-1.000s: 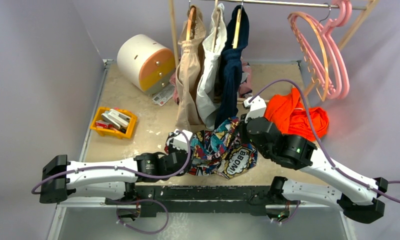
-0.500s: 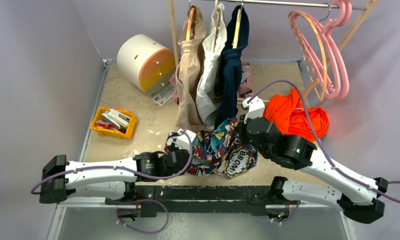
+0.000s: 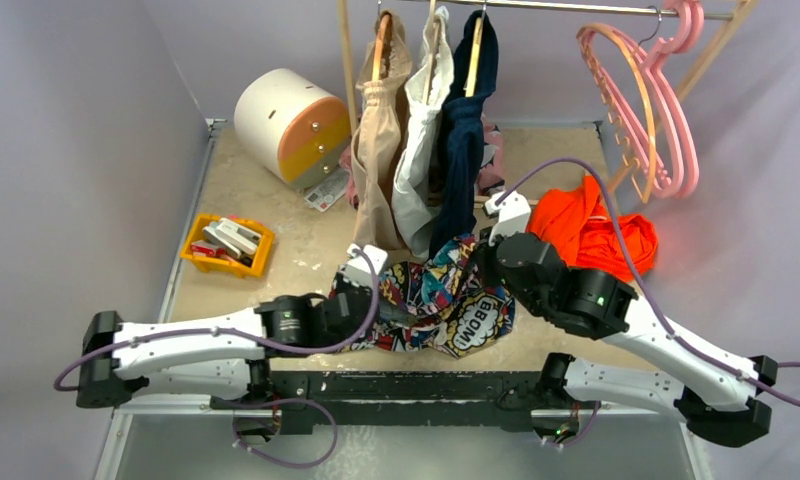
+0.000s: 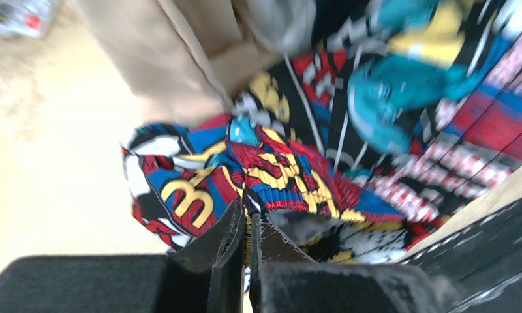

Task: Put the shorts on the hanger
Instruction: Adjust the shorts at the center of the board.

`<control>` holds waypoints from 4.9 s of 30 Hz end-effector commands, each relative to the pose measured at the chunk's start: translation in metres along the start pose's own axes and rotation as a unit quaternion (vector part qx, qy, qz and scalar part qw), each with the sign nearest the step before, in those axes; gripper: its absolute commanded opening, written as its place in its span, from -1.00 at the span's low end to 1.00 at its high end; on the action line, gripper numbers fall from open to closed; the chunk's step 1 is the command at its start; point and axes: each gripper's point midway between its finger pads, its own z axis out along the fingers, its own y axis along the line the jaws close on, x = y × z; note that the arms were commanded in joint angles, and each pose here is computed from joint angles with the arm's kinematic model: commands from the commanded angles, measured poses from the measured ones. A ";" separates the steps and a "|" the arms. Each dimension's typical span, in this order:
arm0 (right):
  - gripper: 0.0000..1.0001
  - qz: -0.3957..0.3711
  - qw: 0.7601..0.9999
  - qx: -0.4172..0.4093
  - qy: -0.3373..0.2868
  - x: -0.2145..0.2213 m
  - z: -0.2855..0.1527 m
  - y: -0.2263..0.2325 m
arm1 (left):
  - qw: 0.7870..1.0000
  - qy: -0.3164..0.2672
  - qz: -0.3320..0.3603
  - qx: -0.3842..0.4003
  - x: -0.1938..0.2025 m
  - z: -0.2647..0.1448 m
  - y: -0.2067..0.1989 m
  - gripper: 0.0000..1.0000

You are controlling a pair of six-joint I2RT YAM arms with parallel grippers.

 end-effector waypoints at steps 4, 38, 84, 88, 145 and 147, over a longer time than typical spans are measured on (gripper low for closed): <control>-1.00 0.042 0.993 0.013 -0.113 -0.099 -0.046 -0.015 | 0.963 -0.196 -0.182 -0.037 -0.158 -0.116 0.071 -1.00; -1.00 0.071 0.923 -0.125 -0.357 -0.297 -0.174 0.002 | 0.845 -0.428 -0.220 0.233 -0.342 -0.314 0.081 -1.00; -1.00 0.098 0.974 -0.126 -0.160 -0.090 -0.017 0.048 | 0.934 -0.256 -0.243 0.057 -0.161 -0.133 0.070 -1.00; -1.00 0.125 0.979 -0.118 -0.113 -0.043 0.013 0.055 | 0.940 -0.226 -0.255 0.014 -0.123 -0.105 0.075 -1.00; -0.90 0.201 0.974 0.006 0.100 0.132 0.119 0.019 | 0.944 0.000 -0.303 -0.128 0.026 0.086 0.096 -1.00; -0.78 0.202 0.974 0.000 0.100 0.132 0.114 0.019 | 0.943 -0.008 -0.305 -0.131 0.025 0.078 0.100 -1.00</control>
